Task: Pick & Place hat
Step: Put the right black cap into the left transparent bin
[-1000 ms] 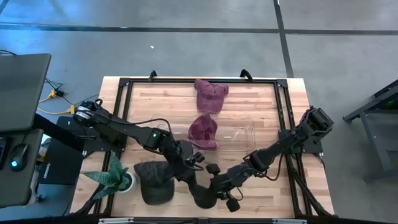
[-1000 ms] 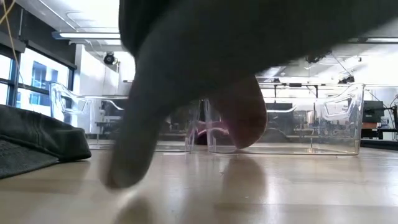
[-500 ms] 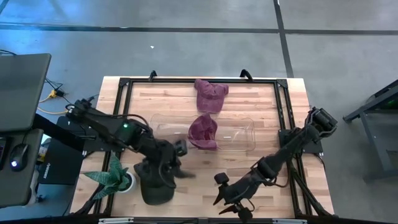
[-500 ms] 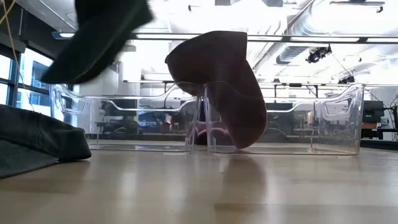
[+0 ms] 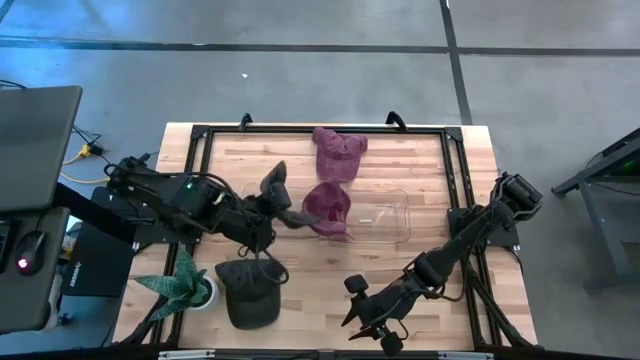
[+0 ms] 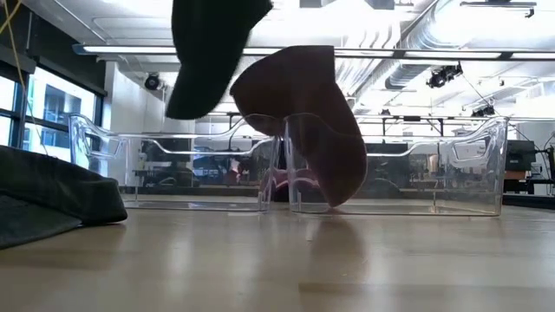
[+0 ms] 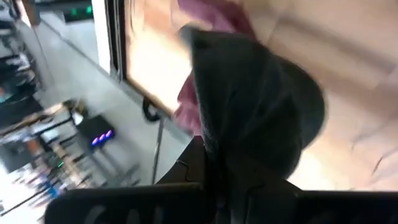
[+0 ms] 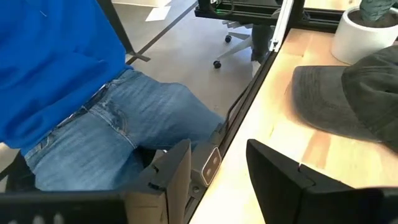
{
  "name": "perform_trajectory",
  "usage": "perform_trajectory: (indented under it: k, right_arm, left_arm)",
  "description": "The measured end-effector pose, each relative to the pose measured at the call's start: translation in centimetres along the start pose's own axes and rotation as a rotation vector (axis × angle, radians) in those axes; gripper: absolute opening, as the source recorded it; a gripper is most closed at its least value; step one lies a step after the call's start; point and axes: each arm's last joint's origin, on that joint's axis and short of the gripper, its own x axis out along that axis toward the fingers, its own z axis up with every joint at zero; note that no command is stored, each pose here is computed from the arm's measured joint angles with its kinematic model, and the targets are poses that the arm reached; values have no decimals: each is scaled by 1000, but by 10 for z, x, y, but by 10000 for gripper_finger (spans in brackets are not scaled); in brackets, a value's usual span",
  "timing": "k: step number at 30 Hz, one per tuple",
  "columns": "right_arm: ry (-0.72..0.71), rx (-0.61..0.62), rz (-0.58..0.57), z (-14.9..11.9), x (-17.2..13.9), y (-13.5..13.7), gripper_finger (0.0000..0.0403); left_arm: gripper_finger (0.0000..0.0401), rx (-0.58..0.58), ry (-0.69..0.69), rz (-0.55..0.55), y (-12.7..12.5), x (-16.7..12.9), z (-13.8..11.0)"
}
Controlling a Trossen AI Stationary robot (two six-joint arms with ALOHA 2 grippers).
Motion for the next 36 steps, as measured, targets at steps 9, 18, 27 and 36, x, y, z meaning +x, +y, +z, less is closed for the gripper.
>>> perform_trajectory:
  k: [9, 18, 27, 36]
  right_arm:
    - [-7, 3, -33, 0, 0, -1, 153]
    - [-10, -18, -33, 1, 0, -1, 145]
    - [-22, -87, -30, 2, 0, -1, 145]
    - [-29, -89, -29, 2, 0, -1, 145]
  left_arm:
    - [5, -64, 144, -126, -3, 23, -25]
    - [4, -75, 137, -350, -35, 56, -14]
    - [6, -249, 31, -502, -52, 43, 3]
    - [40, -341, -85, -581, -55, 25, -8]
